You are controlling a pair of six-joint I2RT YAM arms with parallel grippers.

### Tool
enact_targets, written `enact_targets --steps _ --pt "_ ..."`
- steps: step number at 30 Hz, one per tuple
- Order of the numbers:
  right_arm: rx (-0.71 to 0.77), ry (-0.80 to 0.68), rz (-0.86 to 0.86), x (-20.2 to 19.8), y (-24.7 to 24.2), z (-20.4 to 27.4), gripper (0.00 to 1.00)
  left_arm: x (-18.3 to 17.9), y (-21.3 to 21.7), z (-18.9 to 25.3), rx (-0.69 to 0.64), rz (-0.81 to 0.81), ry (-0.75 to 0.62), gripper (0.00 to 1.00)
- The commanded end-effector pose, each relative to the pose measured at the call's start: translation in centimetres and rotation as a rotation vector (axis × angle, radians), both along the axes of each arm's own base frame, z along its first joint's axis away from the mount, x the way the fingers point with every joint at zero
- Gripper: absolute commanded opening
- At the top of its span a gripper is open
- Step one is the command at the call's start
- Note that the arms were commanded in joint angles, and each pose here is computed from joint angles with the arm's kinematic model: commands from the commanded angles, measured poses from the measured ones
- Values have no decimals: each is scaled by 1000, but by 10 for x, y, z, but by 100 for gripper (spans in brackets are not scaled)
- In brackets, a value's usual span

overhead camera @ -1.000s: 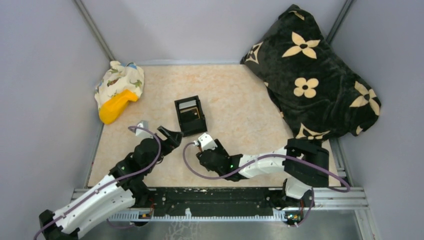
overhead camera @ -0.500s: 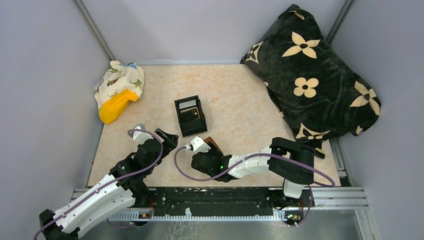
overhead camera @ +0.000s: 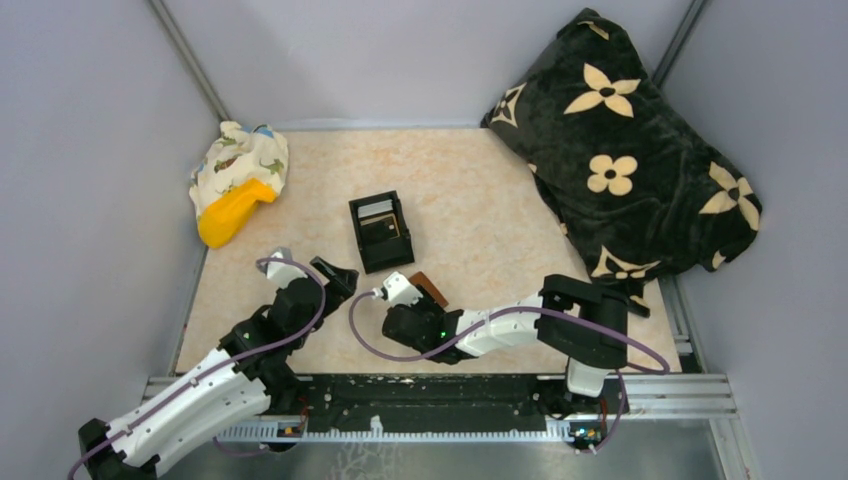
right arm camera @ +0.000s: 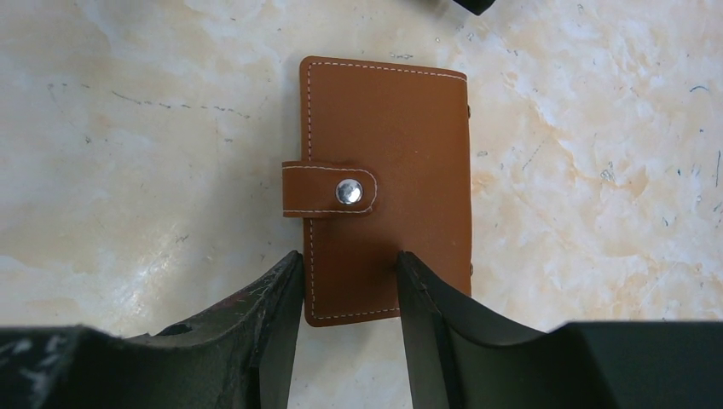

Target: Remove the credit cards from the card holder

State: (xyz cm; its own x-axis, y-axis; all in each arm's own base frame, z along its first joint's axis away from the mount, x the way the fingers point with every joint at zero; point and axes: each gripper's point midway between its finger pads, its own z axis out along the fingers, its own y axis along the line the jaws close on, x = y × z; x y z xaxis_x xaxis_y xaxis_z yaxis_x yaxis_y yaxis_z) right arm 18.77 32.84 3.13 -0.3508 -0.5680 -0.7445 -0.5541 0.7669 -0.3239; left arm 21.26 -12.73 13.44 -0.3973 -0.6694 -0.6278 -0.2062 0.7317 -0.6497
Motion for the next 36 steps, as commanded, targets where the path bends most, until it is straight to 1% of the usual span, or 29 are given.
enact_targets --steps 1,3,8,15,17,18,22,23,24,26,36 --pt "104 -27 -34 7 9 28 44 0 -4 -1 -7 -18 -11 88" --pt "99 -26 -51 11 4 27 44 0 -5 -2 -9 -22 -11 88" --pt "154 -42 -93 23 -7 46 43 -1 -5 -1 -11 -29 -17 87" --pt "149 -48 -135 36 -23 52 36 -1 -4 0 -11 -30 -25 87" --pt "139 -50 -118 36 -23 53 36 -1 -4 -1 -13 -30 -25 87" --pt "133 -48 -108 36 -22 53 39 -1 -4 -2 -11 -31 -24 87" --pt "126 -32 -58 31 -13 49 65 -1 -5 -3 -15 -34 -24 87" --pt "120 -26 -45 29 -11 46 70 -1 -5 -3 -14 -35 -24 87" --pt "114 -23 -40 28 -10 43 72 -1 -5 -4 -13 -34 -23 87" --pt "102 -13 -38 28 -10 38 74 -2 -4 -5 -13 -33 -19 87" --pt "62 41 9 21 -3 14 75 -2 -4 -8 -12 -31 -16 87"
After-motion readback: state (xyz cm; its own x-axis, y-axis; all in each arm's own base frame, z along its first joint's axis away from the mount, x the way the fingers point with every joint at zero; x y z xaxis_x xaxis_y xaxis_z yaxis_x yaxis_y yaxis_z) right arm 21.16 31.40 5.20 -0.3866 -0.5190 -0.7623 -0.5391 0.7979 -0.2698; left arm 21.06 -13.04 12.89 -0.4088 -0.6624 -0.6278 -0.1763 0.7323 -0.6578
